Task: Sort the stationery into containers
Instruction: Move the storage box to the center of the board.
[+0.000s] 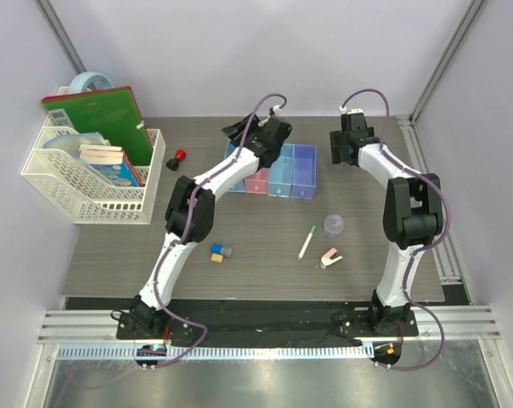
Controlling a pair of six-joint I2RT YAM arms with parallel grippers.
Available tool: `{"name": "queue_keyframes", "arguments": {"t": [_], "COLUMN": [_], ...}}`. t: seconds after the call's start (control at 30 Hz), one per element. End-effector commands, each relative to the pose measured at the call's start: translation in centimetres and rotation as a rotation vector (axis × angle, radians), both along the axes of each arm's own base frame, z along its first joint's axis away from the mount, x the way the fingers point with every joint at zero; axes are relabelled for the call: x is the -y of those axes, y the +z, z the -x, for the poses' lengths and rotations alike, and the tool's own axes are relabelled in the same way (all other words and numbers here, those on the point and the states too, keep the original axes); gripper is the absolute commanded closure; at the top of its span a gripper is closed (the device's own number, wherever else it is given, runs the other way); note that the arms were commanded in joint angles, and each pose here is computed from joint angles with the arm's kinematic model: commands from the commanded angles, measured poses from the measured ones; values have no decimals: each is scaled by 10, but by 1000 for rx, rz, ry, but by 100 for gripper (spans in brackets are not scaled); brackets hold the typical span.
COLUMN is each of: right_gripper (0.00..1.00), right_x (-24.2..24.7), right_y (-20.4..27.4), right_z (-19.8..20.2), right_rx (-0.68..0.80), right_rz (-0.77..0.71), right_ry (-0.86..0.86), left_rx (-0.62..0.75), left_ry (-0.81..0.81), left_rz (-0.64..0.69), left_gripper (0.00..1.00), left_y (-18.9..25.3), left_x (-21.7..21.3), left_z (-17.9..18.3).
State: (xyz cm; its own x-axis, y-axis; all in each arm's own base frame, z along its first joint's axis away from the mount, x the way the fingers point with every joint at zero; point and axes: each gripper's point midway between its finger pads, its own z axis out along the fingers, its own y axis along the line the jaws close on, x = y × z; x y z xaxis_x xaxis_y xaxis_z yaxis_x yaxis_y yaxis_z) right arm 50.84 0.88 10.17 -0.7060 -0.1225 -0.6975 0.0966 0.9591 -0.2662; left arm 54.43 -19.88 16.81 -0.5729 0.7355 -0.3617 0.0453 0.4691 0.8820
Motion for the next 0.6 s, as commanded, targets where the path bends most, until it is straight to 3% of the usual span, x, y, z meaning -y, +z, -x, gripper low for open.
{"name": "queue_keyframes", "arguments": {"t": [0.0,0.3,0.57], "right_gripper": [15,16,16], "right_x": [20,44,46], "right_y": [21,29,34], "right_z": [-2,9,12], "right_rx": [61,75,84], "right_rz": [-33,-57,-68], "right_ry": [-45,-77,-75], "left_rx": [94,47,6], "left_ry": [-15,-28,-54], "left_rz": [-33,-96,-59], "left_gripper": [42,42,42], "left_y": [23,-16,-40], "left_x": [25,33,39], "left_z": [5,5,4]}}
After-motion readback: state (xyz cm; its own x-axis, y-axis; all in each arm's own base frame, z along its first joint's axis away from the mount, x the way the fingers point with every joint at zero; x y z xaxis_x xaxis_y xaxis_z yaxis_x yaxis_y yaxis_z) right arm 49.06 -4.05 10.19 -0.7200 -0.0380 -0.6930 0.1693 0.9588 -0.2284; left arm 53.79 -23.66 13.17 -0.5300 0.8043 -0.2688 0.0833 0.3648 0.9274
